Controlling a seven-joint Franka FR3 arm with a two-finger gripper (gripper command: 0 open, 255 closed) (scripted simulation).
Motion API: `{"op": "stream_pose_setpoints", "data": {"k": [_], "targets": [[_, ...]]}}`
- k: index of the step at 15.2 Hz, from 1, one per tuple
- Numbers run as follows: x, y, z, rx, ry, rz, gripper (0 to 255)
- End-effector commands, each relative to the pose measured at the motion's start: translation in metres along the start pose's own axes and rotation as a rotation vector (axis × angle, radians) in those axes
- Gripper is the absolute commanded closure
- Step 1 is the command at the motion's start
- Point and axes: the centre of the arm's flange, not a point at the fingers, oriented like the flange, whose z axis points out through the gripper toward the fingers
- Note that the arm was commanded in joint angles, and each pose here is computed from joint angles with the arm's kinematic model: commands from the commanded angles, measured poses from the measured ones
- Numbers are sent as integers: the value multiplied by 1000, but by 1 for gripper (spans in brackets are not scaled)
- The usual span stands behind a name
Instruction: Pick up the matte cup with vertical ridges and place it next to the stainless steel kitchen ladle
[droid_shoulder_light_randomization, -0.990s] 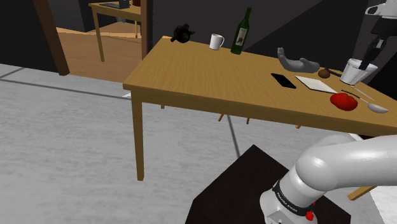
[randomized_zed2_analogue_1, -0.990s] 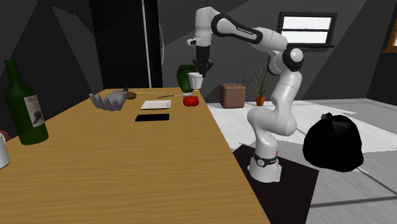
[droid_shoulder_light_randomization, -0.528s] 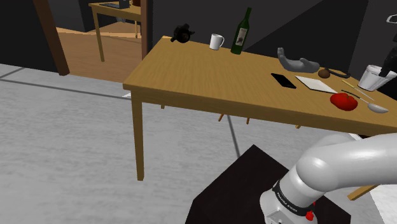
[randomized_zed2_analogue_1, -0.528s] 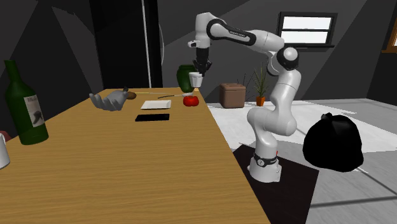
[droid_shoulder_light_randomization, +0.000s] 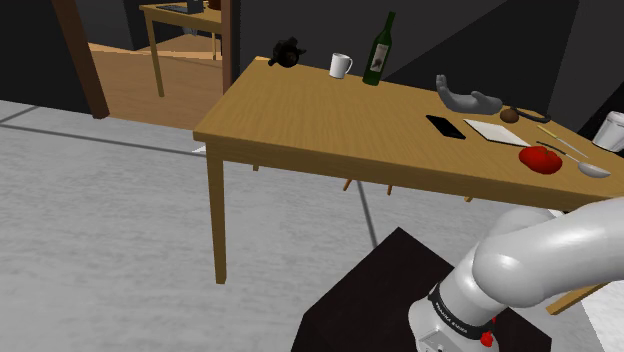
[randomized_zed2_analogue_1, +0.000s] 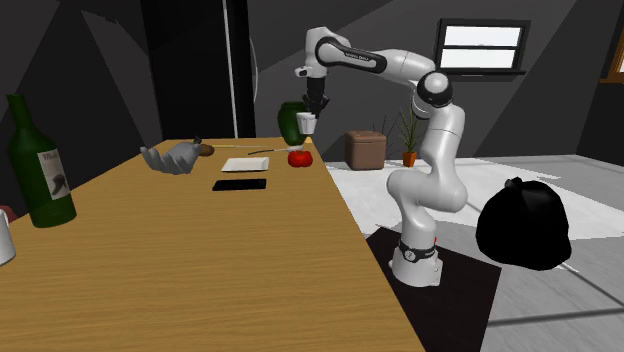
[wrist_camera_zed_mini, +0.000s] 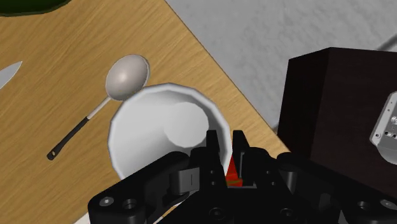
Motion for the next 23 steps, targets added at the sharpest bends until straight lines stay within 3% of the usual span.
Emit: {"op": "stream_pose_setpoints", "data": {"k": [1, 11, 23], "targets": [[-22, 13, 6, -1, -1, -1, 255], [-122, 87, 37, -1, -1, -1, 255], [-114, 81, 100, -1, -1, -1, 255]]}}
